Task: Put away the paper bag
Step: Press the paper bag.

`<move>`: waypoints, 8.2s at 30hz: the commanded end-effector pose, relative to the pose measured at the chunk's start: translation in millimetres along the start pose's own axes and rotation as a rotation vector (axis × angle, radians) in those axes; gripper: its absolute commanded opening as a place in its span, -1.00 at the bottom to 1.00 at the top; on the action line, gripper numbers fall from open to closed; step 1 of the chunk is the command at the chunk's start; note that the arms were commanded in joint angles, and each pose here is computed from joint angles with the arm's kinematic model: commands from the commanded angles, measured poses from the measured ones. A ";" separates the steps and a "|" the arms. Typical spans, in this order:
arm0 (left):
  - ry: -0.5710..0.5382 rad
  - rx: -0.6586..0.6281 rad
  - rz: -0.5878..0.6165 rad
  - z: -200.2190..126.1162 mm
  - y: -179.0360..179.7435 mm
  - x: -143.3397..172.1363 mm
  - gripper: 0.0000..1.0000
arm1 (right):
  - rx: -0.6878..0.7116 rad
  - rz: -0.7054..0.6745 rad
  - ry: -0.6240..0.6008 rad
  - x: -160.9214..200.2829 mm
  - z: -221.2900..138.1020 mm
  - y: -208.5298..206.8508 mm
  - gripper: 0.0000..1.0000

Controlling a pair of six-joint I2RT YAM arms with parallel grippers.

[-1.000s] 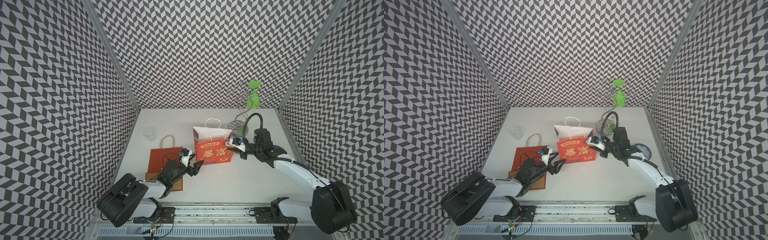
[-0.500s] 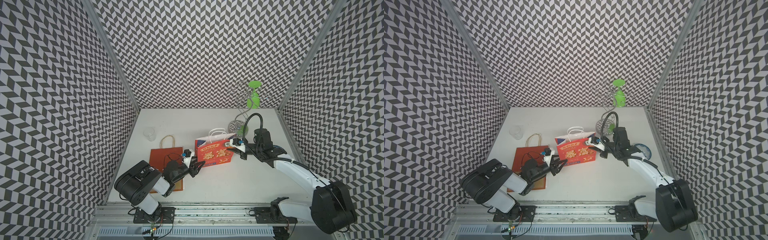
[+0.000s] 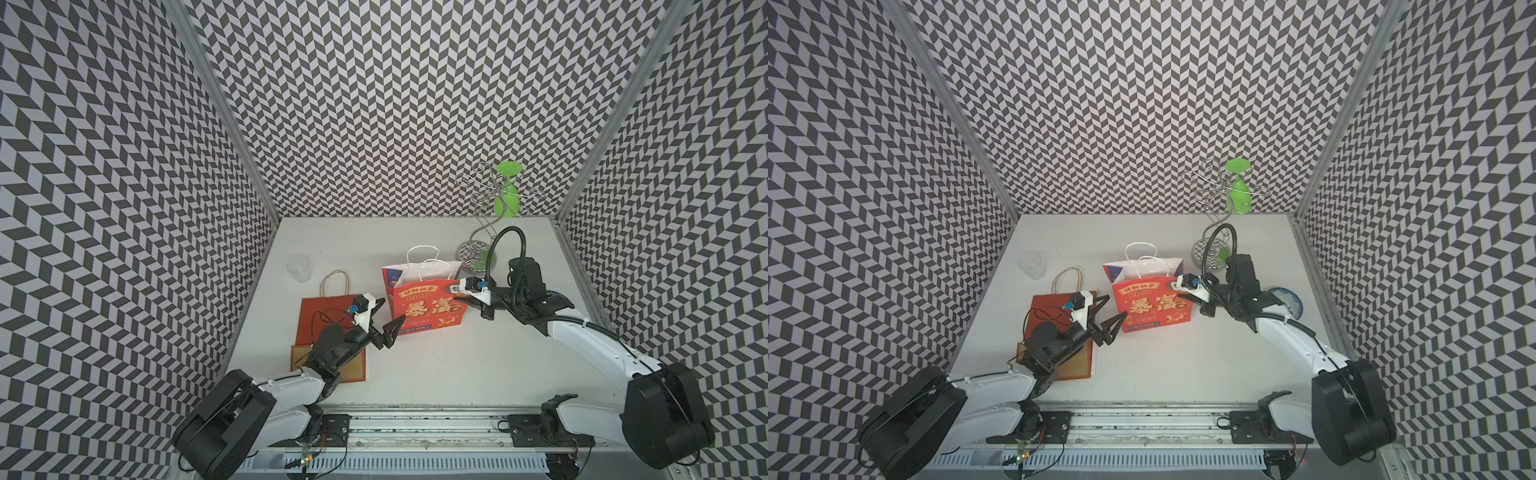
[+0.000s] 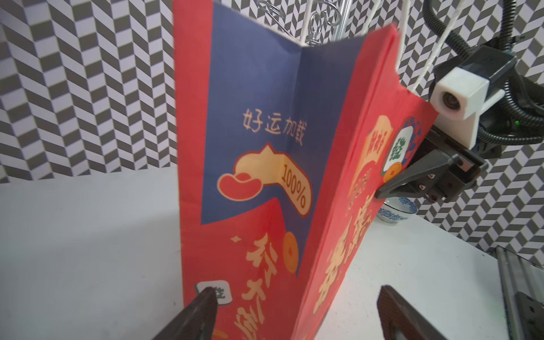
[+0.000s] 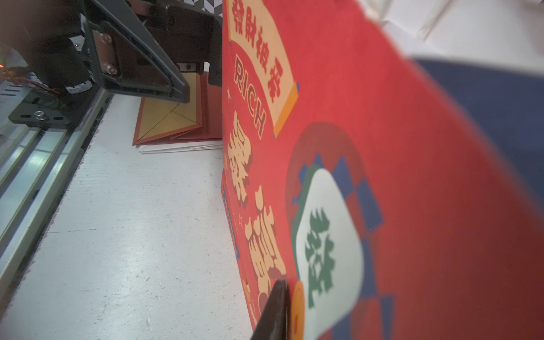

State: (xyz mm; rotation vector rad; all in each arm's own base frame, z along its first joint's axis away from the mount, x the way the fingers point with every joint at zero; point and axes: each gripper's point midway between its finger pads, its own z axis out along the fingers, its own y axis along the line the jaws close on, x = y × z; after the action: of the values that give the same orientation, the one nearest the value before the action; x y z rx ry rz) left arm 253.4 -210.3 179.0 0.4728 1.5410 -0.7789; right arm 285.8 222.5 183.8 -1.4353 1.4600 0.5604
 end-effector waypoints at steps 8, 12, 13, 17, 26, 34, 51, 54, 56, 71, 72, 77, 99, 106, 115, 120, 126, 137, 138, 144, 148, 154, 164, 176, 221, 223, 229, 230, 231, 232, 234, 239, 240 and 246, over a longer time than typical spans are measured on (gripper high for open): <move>0.042 -0.060 0.095 -3.8 10.1 -44.7 1.00 | -0.004 -0.041 -0.062 -11.6 -4.5 4.6 -0.69; 0.083 0.005 0.167 2.8 13.5 -56.2 1.00 | 0.000 -0.047 -0.067 -12.7 -5.6 5.0 -0.69; 0.089 0.020 0.189 4.0 12.6 -58.4 1.00 | 0.000 -0.048 -0.069 -13.6 -5.6 4.9 -0.69; 0.072 0.045 0.272 10.2 15.0 -75.6 1.00 | -0.008 -0.052 -0.086 -16.9 -5.4 5.9 -0.70; 0.116 0.329 0.331 29.5 -10.4 -71.8 1.00 | -0.008 -0.048 -0.115 -23.5 -3.6 4.1 -0.74; 0.138 0.387 0.310 34.3 -14.5 -66.6 0.94 | 0.042 0.011 -0.143 -32.0 2.0 -6.9 -0.69; 0.088 0.218 0.200 8.7 -3.4 -60.7 0.69 | 0.022 0.080 -0.158 -29.8 7.0 -1.5 -0.71; 0.065 0.234 0.197 10.7 -6.1 -66.5 0.50 | 0.015 0.079 -0.160 -30.9 7.5 0.6 -0.71; 0.063 0.239 0.194 14.0 -6.4 -70.4 0.35 | 0.011 0.080 -0.160 -30.9 8.3 1.6 -0.71; 0.038 0.332 0.223 14.9 -27.9 -76.8 -0.29 | -0.007 0.091 -0.157 -29.3 14.1 2.8 -0.71; 0.037 0.336 0.227 14.8 -28.5 -77.4 -0.33 | -0.007 0.092 -0.156 -29.2 14.2 2.7 -0.70; 0.042 0.379 0.256 14.7 -35.0 -79.5 -0.65 | 0.023 0.104 -0.148 -33.4 8.8 -1.0 -0.47; -0.032 0.754 0.290 -22.8 -88.9 -143.6 -1.00 | 0.317 0.068 -0.414 -94.8 -94.6 36.9 0.07; -0.128 0.813 0.263 -43.2 -106.1 -177.0 -1.00 | 0.215 0.055 -0.390 -98.1 -99.1 62.1 0.08; -0.218 0.805 0.187 -59.7 -101.0 -193.9 -1.00 | 0.160 -0.005 -0.392 -92.4 -105.0 90.0 0.08; -0.269 0.824 0.143 -70.5 -97.7 -197.0 -1.00 | 0.085 -0.015 -0.424 -95.4 -103.3 102.2 0.03; -0.269 0.842 0.107 -71.3 -94.6 -196.0 -1.00 | 0.047 -0.008 -0.421 -91.3 -94.7 101.5 -0.03; -0.307 0.831 0.108 -73.3 -94.8 -203.6 -1.00 | -0.094 -0.019 -0.412 -91.4 -60.0 116.4 -0.55; -0.311 0.833 0.111 -73.7 -95.4 -204.7 -1.00 | -0.104 -0.017 -0.409 -91.1 -58.1 118.0 -0.63; -0.323 0.830 0.136 -77.1 -97.0 -209.7 -1.00 | -0.007 -0.004 -0.349 -89.0 -60.7 103.5 -0.36; -0.325 0.830 0.155 -80.6 -99.0 -209.0 -1.00 | 0.140 -0.010 -0.298 -82.4 -70.7 87.5 0.00; -0.251 0.814 0.155 -73.4 -92.4 -182.7 -1.00 | 0.255 -0.066 -0.432 -125.6 -101.3 71.4 0.24; -0.179 0.727 0.130 -62.7 -81.6 -140.4 -1.00 | 0.224 -0.055 -0.495 -171.3 -103.3 46.8 0.80; -0.076 0.713 0.240 -50.0 -91.8 -133.5 -1.00 | -0.105 -0.130 -0.550 -181.8 -85.9 83.9 0.41; -0.057 0.770 0.248 -41.0 -101.8 -138.5 -1.00 | -0.068 -0.019 -0.401 -135.3 -51.4 69.1 -0.04; -0.061 0.775 0.241 -42.1 -103.0 -140.6 -1.00 | -0.081 -0.010 -0.405 -132.1 -49.2 71.0 -0.07; -0.059 0.771 0.224 -39.9 -102.2 -142.4 -1.00 | -0.165 -0.020 -0.435 -137.5 -48.4 79.4 -0.90; -0.056 0.759 0.216 -38.2 -100.0 -141.7 -0.88 | -0.169 -0.027 -0.444 -140.2 -50.5 79.6 -1.00; -0.053 0.751 0.212 -36.9 -98.9 -140.8 -0.66 | -0.169 -0.029 -0.454 -143.2 -52.7 79.0 -1.00; -0.046 0.743 0.210 -35.9 -97.1 -139.0 -0.38 | -0.165 -0.031 -0.466 -145.7 -55.6 77.7 -1.00; -0.037 0.734 0.204 -35.0 -95.0 -134.9 -0.04 | -0.155 -0.024 -0.485 -150.2 -61.5 74.3 -1.00; 0.004 0.749 0.185 -38.3 -94.0 -115.8 0.09 | -0.162 -0.001 -0.521 -160.7 -74.4 70.4 -1.00; 0.009 0.757 0.183 -39.3 -94.5 -113.2 0.00 | -0.164 0.004 -0.524 -161.6 -75.1 70.0 -1.00; -0.004 0.766 0.192 -40.6 -96.5 -117.1 -1.00 | -0.179 0.041 -0.518 -163.7 -73.3 66.8 -1.00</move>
State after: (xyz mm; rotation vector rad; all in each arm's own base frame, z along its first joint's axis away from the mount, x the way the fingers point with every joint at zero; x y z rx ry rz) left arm 177.4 -231.0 309.4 1.1409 1.1494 -1.2065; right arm 176.4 252.9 307.7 -1.2669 1.1408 1.0322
